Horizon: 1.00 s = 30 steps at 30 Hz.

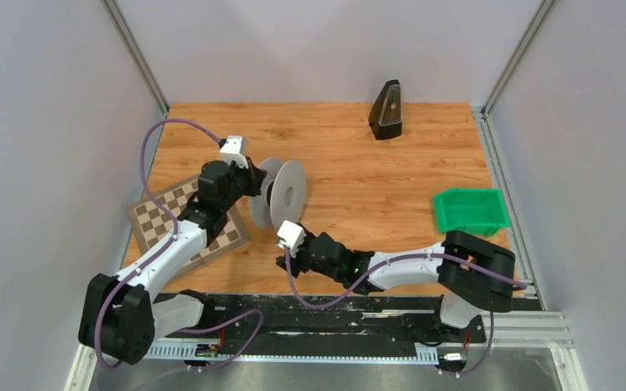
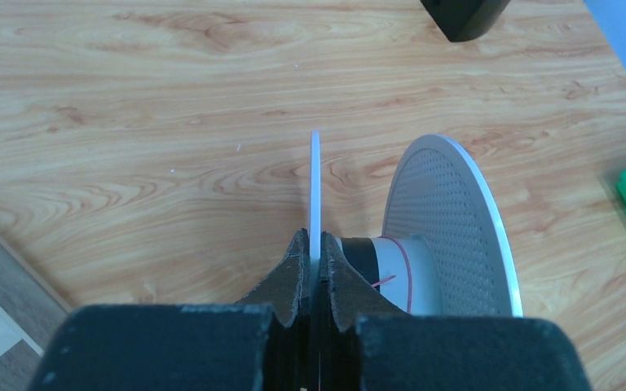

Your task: Wrap the cables

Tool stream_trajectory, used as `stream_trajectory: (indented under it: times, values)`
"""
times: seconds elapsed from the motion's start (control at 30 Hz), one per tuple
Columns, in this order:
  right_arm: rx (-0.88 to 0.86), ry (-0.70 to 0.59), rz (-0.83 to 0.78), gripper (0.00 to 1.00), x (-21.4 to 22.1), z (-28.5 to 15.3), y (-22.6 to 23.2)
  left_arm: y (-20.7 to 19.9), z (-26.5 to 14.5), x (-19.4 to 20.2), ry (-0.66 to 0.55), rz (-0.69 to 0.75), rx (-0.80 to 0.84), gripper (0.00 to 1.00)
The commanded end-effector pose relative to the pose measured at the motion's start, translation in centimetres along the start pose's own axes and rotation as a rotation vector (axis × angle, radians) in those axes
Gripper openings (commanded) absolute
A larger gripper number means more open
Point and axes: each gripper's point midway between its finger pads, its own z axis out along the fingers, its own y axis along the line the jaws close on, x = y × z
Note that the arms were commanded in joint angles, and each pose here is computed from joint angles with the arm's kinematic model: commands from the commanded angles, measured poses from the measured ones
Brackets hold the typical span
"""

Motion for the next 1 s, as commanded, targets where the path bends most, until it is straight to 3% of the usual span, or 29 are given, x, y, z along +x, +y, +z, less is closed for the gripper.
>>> stream_trajectory:
  times: [0.0, 0.13, 0.27, 0.57, 0.97]
  values:
    - [0.053, -0.198, 0.001, 0.65, -3.8, -3.0, -1.7, -1.8, -0.6, -6.8, -0.15, -0.087, 0.048, 0.0]
    - [-0.016, -0.148, -0.178, 0.66, -2.8, -3.0, -0.9, -2.1, -1.4, -7.1, -0.15, -0.09, 0.061, 0.0]
    - [-0.025, -0.08, -0.247, 0.65, -2.9, -2.1, -0.7, -3.6, -2.5, -8.5, -0.178, -0.113, 0.126, 0.0]
    - [0.085, -0.246, -0.454, 0.68, -4.5, -5.6, -1.0, -7.6, -8.0, -16.1, -0.314, -0.067, 0.249, 0.0]
    - [0.249, -0.311, -0.798, 0.71, -8.0, -8.6, -3.4, -10.3, -14.0, -19.9, -0.336, -0.08, 0.318, 0.0]
